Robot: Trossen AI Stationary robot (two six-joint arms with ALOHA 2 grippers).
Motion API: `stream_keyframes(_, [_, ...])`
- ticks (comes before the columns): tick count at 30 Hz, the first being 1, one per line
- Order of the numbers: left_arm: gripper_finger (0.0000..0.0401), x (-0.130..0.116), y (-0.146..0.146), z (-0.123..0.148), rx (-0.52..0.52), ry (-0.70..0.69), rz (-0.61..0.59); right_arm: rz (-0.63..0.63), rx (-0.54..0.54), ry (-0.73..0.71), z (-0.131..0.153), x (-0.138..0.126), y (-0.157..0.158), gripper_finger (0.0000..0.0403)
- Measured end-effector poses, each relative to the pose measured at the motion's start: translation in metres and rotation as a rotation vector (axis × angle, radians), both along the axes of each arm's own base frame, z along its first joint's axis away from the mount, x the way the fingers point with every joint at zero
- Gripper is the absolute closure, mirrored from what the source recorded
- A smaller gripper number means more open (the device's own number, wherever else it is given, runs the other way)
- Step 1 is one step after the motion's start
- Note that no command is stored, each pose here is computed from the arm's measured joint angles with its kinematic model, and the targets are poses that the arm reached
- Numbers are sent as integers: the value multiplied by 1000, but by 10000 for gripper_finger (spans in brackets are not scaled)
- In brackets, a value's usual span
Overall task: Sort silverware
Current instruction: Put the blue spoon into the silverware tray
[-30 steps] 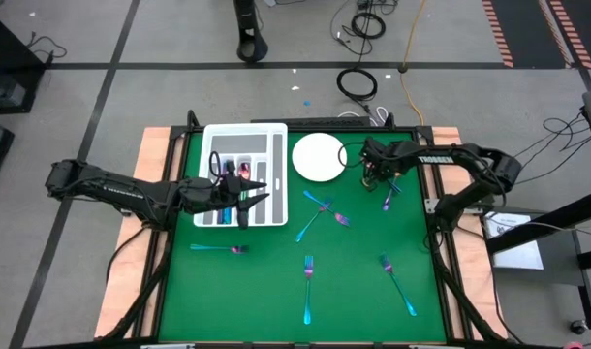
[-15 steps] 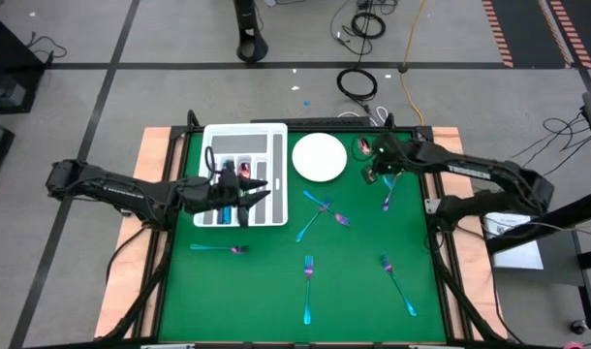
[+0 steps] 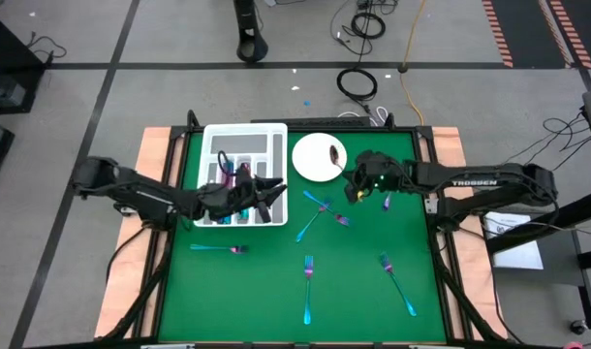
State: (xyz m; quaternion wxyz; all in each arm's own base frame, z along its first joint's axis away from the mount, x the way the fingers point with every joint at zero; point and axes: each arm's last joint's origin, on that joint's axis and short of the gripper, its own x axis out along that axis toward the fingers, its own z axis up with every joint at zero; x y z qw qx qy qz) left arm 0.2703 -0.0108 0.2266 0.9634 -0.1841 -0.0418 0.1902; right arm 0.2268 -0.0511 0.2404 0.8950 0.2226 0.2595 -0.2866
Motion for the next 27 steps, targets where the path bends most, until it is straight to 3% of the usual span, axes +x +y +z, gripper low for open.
stream_keyframes(7, [266, 17, 6, -22, -224, -131, 18, 72, -45, -96, 0, 20, 27, 402])
stream_keyframes(11, [266, 26, 7, -32, -290, -146, 24, 103, -55, -154, -1, 31, 37, 403])
stream_keyframes(22, [266, 52, 5, -42, -313, -69, 31, 94, -54, -141, -20, 54, 41, 403])
stream_keyframes(27, [266, 55, 5, -42, -308, -47, 34, 102, -76, -136, -16, 69, 41, 403])
